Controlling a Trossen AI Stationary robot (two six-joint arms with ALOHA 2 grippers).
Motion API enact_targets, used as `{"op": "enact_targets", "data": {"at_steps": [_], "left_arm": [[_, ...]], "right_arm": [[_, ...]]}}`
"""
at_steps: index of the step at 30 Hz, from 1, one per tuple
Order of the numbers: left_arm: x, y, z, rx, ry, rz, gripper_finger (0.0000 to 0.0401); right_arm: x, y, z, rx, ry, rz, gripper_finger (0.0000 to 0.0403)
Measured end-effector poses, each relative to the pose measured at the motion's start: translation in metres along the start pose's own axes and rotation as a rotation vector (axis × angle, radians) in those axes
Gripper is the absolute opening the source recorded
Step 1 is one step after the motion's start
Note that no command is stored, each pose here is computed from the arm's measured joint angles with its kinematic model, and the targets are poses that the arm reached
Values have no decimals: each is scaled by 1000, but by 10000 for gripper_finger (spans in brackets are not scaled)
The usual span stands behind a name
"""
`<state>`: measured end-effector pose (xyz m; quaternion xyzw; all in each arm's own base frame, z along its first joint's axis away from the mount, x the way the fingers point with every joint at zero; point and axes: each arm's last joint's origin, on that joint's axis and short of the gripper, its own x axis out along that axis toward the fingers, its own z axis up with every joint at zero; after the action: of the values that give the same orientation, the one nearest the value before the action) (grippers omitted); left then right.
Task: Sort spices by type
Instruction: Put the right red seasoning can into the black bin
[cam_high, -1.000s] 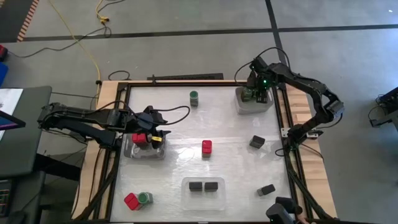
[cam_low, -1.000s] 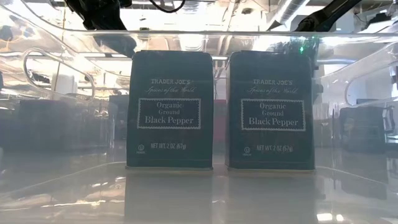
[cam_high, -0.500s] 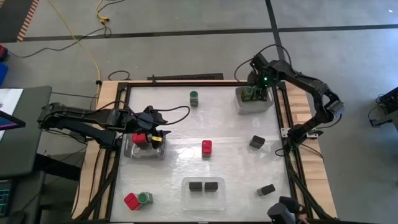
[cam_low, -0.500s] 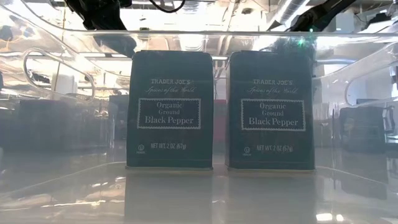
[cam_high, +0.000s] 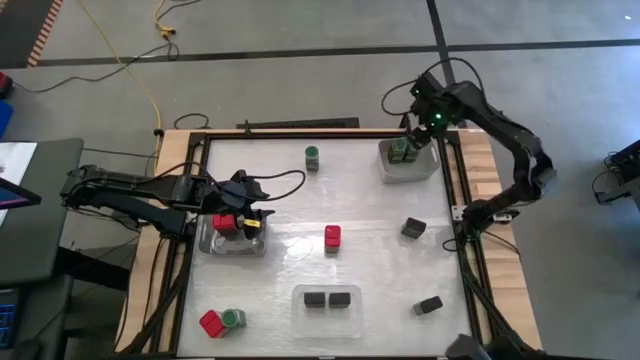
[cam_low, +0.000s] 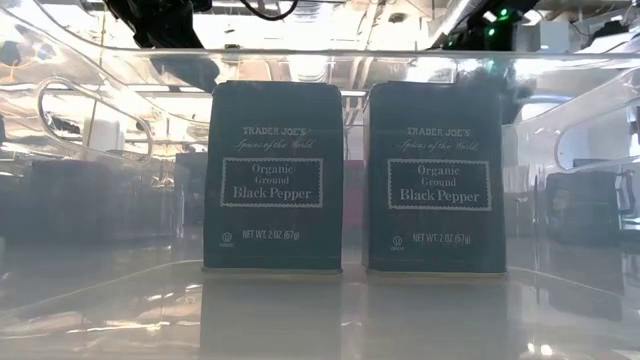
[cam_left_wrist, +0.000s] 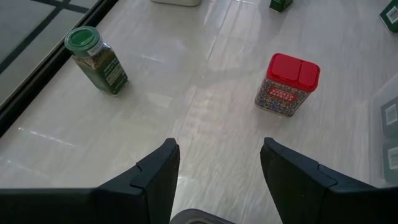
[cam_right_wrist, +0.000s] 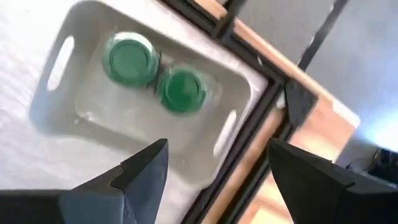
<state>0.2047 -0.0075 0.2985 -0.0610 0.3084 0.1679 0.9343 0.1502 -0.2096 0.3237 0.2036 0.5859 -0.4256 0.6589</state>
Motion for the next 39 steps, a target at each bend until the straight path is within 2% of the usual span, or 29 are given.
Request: {"op": "enact_targets", "data": {"at_steps": [10, 15, 21, 25, 32, 39], "left_arm": [[0, 0, 0, -15, 0, 0, 215], [0, 0, 0, -32, 0, 0, 215], [0, 0, 0, -37, 0, 0, 215], [0, 0, 0, -62, 0, 0, 215], [0, 0, 0, -64, 0, 0, 215], [0, 0, 0, -64, 0, 0, 215]], "right_arm": [[-59, 26, -54, 171, -72, 61, 305], [-85, 45, -82, 268, -152, 155, 305], [-107, 69, -111, 320, -188, 294, 305], [-114, 91, -126, 307, -202, 325, 304], [-105, 129, -157, 313, -153, 330, 304], [-100, 151, -185, 339, -105, 330, 304]]}}
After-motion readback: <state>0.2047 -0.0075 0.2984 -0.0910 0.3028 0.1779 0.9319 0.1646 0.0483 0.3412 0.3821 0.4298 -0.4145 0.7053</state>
